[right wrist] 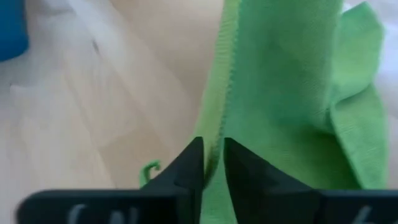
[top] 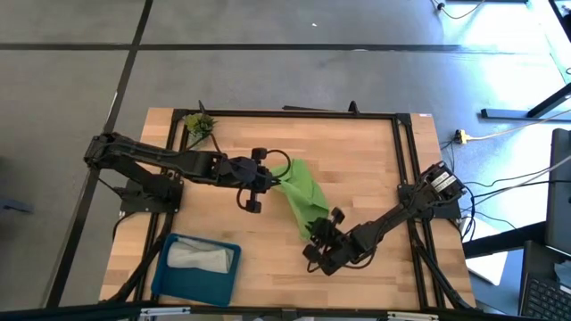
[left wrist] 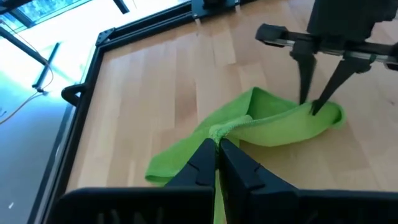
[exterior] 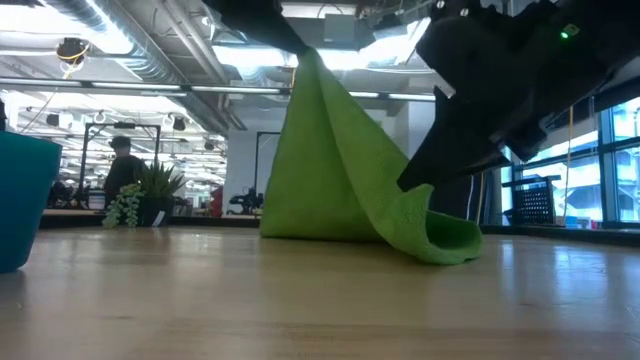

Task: Fold microfiber towels
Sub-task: Fold the green microfiber cloth

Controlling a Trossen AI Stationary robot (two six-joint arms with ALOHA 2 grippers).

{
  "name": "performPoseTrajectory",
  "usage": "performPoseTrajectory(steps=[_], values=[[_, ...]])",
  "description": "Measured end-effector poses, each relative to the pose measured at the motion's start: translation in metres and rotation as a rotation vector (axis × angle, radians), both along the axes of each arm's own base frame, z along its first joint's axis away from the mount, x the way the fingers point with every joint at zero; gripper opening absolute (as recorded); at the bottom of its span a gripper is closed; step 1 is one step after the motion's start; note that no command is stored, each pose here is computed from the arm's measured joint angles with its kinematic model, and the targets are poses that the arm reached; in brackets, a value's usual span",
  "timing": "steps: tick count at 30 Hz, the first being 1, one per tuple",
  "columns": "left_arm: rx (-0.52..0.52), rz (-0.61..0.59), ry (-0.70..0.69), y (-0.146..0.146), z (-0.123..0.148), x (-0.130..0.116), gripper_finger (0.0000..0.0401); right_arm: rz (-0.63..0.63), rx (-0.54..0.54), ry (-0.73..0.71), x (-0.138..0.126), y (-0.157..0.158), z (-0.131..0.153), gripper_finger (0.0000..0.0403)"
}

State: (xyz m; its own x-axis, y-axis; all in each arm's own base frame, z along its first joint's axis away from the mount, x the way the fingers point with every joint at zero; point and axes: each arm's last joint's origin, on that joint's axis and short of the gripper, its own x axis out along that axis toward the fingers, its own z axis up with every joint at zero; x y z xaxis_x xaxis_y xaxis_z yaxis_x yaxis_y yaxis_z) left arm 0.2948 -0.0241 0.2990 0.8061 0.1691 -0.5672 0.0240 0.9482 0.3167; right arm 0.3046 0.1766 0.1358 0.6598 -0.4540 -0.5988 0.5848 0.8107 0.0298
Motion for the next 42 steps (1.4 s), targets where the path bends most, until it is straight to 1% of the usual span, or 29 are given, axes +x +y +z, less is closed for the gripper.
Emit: performPoseTrajectory(steps=[4,5,10,13,15,19,22,27,31,35,39,42], values=[[0.004,0.000,0.005,-0.001,0.000,-0.001,0.0000,0.024,0.048,0.015,0.001,0.002,0.000,0.0017],[0.007,0.001,0.011,-0.002,0.000,-0.002,0.0000,0.023,0.052,0.010,0.001,0.002,0.000,0.0010],[0.011,-0.011,0.024,-0.006,0.002,-0.007,0.0000,0.026,0.054,0.006,0.001,0.002,0.002,0.0008],[0.012,-0.003,0.014,-0.006,0.009,-0.015,0.0000,0.026,0.057,-0.006,-0.002,0.000,0.014,0.0005],[0.013,0.029,0.008,-0.004,0.013,-0.021,0.0000,0.025,0.046,-0.012,-0.006,-0.003,0.024,0.0006],[0.071,0.121,0.013,0.001,0.022,-0.038,0.0000,0.019,0.018,-0.013,-0.017,-0.012,0.051,0.0004],[0.056,0.150,0.038,0.004,0.025,-0.049,0.0000,0.005,0.012,-0.013,-0.025,-0.024,0.071,0.0004],[0.045,0.179,0.075,0.006,0.028,-0.064,0.0000,0.005,-0.035,-0.032,-0.036,-0.051,0.108,0.0003],[0.079,0.240,0.045,0.011,0.033,-0.069,0.0000,0.006,-0.077,-0.054,-0.041,-0.075,0.134,0.0003],[0.111,0.300,0.031,0.025,0.036,-0.070,0.0000,-0.009,-0.142,-0.047,-0.044,-0.102,0.154,0.0003],[0.145,0.358,0.013,0.044,0.039,-0.068,0.0000,-0.032,-0.220,-0.024,-0.042,-0.128,0.171,0.0002],[0.179,0.408,-0.041,0.061,0.046,-0.066,0.0000,-0.062,-0.281,-0.009,-0.039,-0.148,0.188,0.0002]])
